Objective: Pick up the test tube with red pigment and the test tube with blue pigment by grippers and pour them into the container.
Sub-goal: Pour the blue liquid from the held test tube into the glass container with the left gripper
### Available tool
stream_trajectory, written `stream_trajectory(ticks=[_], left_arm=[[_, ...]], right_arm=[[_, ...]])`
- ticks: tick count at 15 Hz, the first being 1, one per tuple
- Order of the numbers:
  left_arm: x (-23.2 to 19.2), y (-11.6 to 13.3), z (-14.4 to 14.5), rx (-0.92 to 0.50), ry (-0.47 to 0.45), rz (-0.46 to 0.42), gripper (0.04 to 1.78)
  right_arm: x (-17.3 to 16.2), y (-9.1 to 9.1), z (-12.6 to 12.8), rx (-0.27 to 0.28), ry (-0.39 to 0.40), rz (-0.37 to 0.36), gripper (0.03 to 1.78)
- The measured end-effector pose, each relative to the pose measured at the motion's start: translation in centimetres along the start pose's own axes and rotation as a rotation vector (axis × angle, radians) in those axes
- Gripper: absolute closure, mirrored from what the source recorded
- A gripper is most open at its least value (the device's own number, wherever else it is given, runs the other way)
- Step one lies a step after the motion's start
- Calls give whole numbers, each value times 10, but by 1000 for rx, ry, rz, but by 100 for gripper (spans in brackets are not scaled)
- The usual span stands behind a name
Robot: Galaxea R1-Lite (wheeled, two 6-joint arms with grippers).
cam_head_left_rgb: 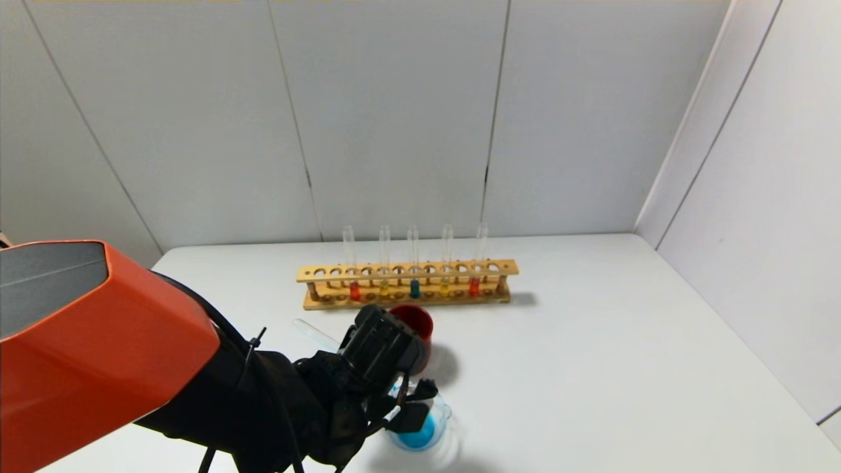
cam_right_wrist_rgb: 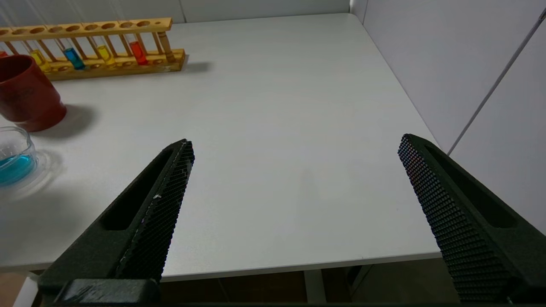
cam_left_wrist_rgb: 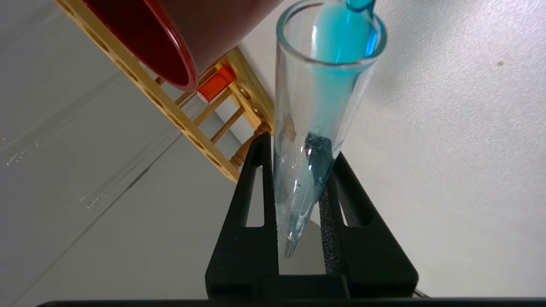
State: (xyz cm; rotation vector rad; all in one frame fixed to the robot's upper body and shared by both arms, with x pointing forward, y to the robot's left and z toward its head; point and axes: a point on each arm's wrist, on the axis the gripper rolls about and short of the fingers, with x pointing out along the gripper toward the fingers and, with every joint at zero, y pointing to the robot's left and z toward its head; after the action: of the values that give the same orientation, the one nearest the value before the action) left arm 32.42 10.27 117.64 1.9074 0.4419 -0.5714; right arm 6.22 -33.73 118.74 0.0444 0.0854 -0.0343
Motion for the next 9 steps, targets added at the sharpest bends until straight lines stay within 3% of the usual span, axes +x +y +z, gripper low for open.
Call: stream_trajectory(ticks=[9], left_arm=[[-9,0,8,37,25,27,149]], right_arm=[[0,0,0,0,0,0,6]])
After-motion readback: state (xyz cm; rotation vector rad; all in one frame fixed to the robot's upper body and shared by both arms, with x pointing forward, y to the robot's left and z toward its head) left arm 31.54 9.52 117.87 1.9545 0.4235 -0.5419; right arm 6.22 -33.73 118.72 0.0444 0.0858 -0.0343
